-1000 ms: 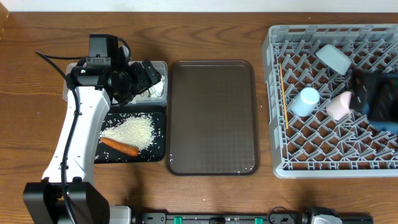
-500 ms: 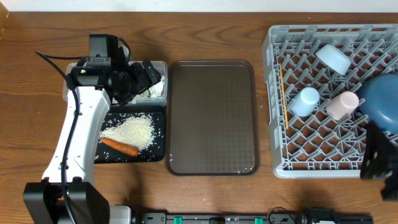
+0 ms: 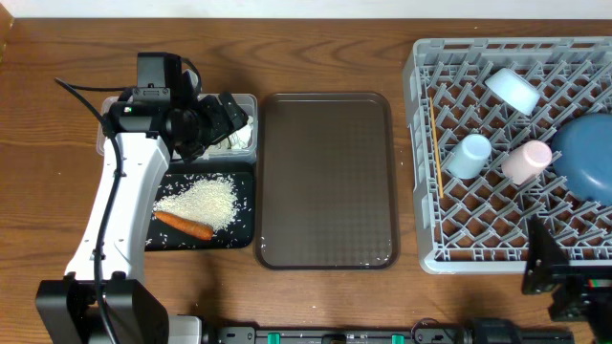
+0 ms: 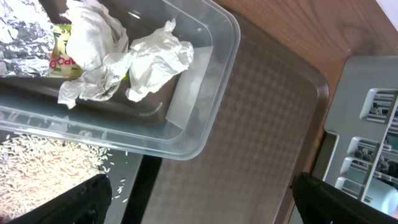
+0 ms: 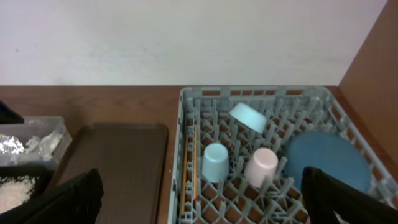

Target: Sort waste into correct bins and load items into the dishwasher rack

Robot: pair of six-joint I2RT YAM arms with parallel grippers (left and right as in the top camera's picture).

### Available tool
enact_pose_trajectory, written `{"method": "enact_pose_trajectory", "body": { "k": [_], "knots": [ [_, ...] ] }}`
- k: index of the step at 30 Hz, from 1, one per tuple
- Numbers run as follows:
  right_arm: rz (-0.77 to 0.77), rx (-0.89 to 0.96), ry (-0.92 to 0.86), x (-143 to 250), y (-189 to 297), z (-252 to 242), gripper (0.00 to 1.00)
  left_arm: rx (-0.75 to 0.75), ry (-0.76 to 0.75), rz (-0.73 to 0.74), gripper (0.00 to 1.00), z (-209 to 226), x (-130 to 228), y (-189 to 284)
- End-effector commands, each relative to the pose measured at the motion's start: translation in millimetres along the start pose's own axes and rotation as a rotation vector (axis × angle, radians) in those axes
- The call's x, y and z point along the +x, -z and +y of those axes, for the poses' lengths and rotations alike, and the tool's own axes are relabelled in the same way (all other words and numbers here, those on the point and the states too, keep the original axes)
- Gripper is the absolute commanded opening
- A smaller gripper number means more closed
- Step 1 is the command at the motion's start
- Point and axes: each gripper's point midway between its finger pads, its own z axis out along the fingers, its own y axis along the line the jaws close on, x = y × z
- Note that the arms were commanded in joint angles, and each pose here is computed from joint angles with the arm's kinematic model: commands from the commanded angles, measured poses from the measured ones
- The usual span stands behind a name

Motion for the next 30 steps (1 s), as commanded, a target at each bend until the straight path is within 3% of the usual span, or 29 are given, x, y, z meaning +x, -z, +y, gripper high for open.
{"method": "enact_pose_trajectory", "body": {
  "k": [1,17,30],
  "knots": [
    [0.011,-0.002,-0.042,20.9,-9.9,-0.7,0.99,-0.01,-0.011,-0.003,0.95,3.4,-1.5,0.0],
    [-0.257,-0.043,-0.066,90.4,-80.4,-1.8,0.99,-0.01,-0.011,-0.003,0.95,3.4,-1.5,0.0],
    [-0.426,-0.099,-0.213,131.6,-135.4,-3.1,0.99,-0.01,-0.011,-0.003,0.95,3.4,-1.5,0.0]
  ]
}}
